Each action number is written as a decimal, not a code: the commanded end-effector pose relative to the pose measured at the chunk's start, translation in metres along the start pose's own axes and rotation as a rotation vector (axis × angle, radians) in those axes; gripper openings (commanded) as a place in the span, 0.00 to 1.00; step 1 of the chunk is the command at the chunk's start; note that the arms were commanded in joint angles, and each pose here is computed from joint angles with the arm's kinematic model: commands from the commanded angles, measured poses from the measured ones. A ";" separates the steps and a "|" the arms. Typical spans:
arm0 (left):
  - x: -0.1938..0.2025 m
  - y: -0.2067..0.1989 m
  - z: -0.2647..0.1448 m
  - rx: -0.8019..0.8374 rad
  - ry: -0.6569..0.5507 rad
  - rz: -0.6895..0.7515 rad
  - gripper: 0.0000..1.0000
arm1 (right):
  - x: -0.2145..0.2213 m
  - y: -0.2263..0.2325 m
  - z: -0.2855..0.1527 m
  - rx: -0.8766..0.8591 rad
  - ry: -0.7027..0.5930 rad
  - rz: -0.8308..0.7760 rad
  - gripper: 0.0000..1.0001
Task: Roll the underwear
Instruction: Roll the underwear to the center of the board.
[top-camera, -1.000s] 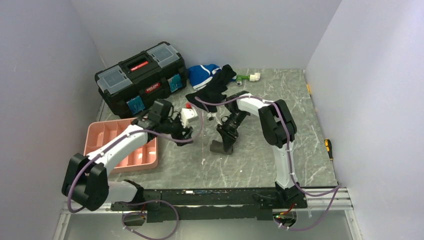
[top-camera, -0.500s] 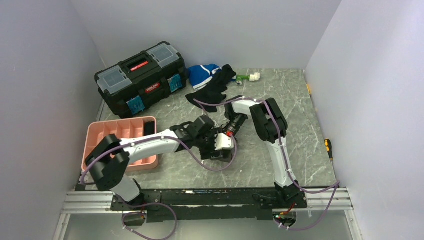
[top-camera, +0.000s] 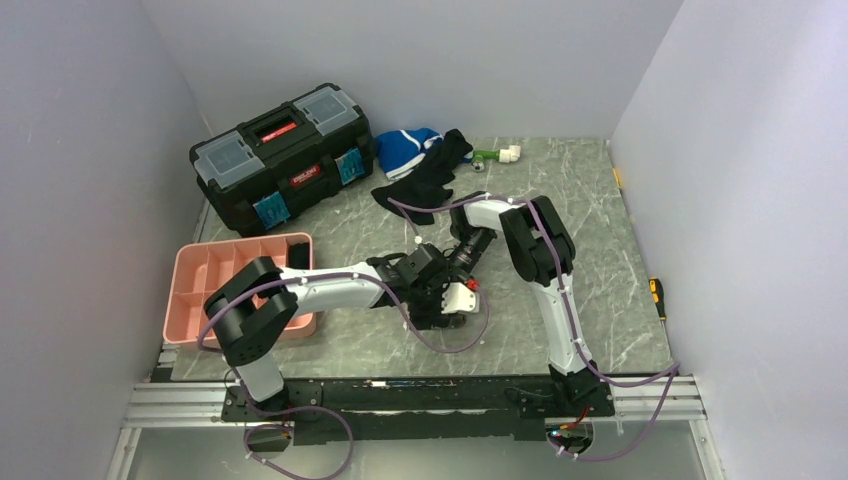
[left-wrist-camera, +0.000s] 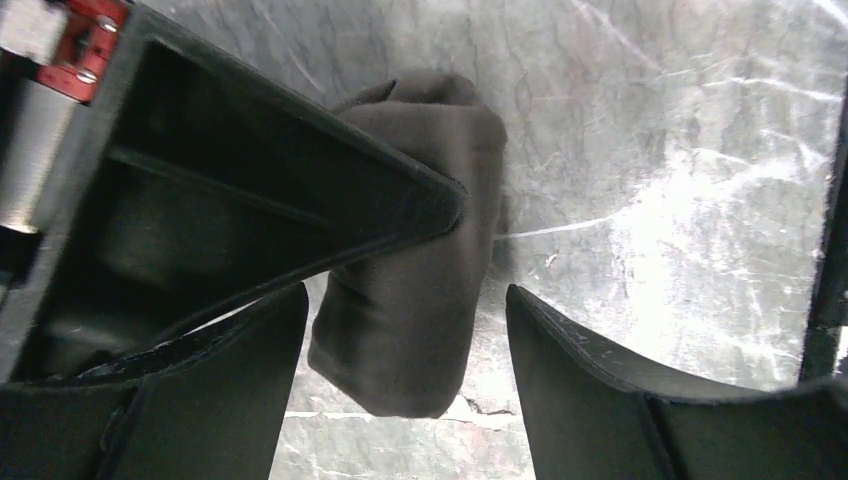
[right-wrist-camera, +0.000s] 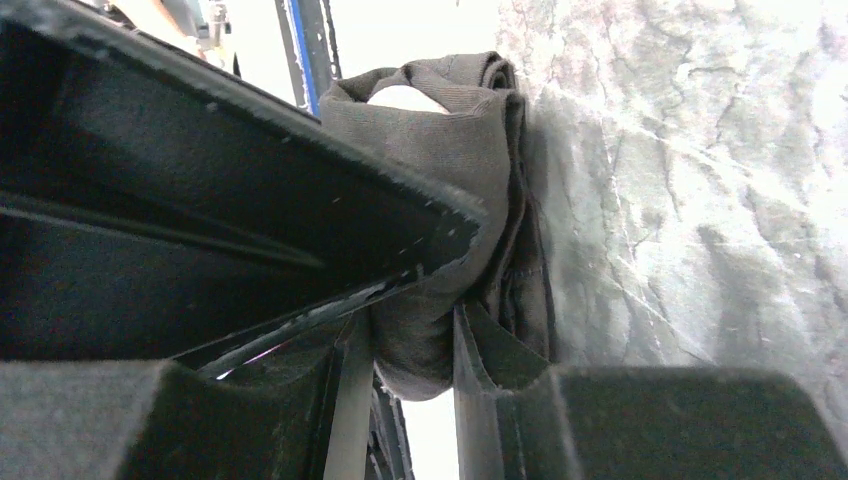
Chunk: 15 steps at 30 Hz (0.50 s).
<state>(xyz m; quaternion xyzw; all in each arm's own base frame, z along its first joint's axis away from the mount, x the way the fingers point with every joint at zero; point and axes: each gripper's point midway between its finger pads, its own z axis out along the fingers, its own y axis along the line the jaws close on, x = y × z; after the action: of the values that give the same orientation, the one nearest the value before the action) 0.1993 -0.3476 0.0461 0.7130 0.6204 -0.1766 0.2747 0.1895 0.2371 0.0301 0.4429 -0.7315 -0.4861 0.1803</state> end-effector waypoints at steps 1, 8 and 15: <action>-0.011 0.019 0.010 -0.055 -0.013 0.037 0.77 | 0.011 -0.041 0.008 0.087 0.085 -0.104 0.00; 0.008 0.009 0.027 -0.007 0.038 0.019 0.62 | 0.009 -0.039 0.006 0.095 0.078 -0.109 0.01; 0.026 -0.006 0.035 0.061 0.098 0.005 0.13 | -0.001 -0.031 -0.004 0.131 0.042 -0.143 0.13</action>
<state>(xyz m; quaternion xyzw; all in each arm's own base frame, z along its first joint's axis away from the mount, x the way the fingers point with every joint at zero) 0.2039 -0.3444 0.0219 0.7206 0.6313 -0.1558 0.2407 0.1898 0.2338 0.0301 0.4357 -0.7364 -0.4826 0.1871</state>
